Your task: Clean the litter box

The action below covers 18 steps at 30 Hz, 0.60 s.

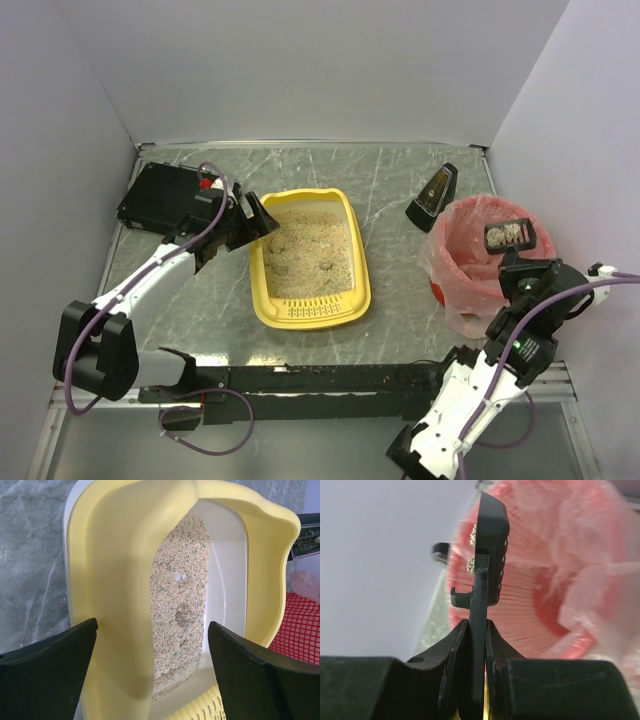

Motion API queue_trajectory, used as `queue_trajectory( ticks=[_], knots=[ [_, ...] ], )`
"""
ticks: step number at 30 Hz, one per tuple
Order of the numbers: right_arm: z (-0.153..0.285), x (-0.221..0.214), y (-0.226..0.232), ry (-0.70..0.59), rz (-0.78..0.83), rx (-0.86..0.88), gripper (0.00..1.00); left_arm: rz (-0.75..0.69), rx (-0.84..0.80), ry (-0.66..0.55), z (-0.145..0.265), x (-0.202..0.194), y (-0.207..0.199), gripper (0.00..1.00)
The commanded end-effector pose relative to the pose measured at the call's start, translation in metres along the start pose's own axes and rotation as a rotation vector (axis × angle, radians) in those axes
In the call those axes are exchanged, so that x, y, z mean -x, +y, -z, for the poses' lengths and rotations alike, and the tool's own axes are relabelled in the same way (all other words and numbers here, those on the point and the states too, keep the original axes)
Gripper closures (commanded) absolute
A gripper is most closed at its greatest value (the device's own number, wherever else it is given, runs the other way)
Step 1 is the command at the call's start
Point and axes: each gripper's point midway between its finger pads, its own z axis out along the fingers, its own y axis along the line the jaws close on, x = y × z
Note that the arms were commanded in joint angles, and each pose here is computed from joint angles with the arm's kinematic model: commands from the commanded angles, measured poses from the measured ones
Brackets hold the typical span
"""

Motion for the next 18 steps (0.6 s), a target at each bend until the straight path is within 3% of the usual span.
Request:
queue_trajectory(
  ticks=[1, 7, 11, 13, 18],
  knots=[
    [-0.017, -0.014, -0.036, 0.082, 0.067, -0.144, 1.0, -0.013, -0.068, -0.023, -0.001, 0.016, -0.017, 0.03],
    [-0.026, -0.006, -0.055, 0.051, 0.143, -0.219, 1.0, -0.007, -0.058, -0.022, -0.003, 0.016, -0.014, 0.03],
    [-0.034, -0.02, -0.068, 0.171, 0.23, -0.293, 1.0, 0.001, -0.045, -0.013, -0.007, 0.016, -0.011, 0.03],
    [-0.038, -0.018, -0.077, 0.153, 0.273, -0.366, 1.0, 0.004, -0.041, -0.004, -0.009, 0.014, -0.01, 0.03],
    [-0.037, -0.036, -0.056, 0.205, 0.416, -0.385, 1.0, 0.005, -0.026, 0.002, -0.011, 0.013, -0.005, 0.03]
  ],
)
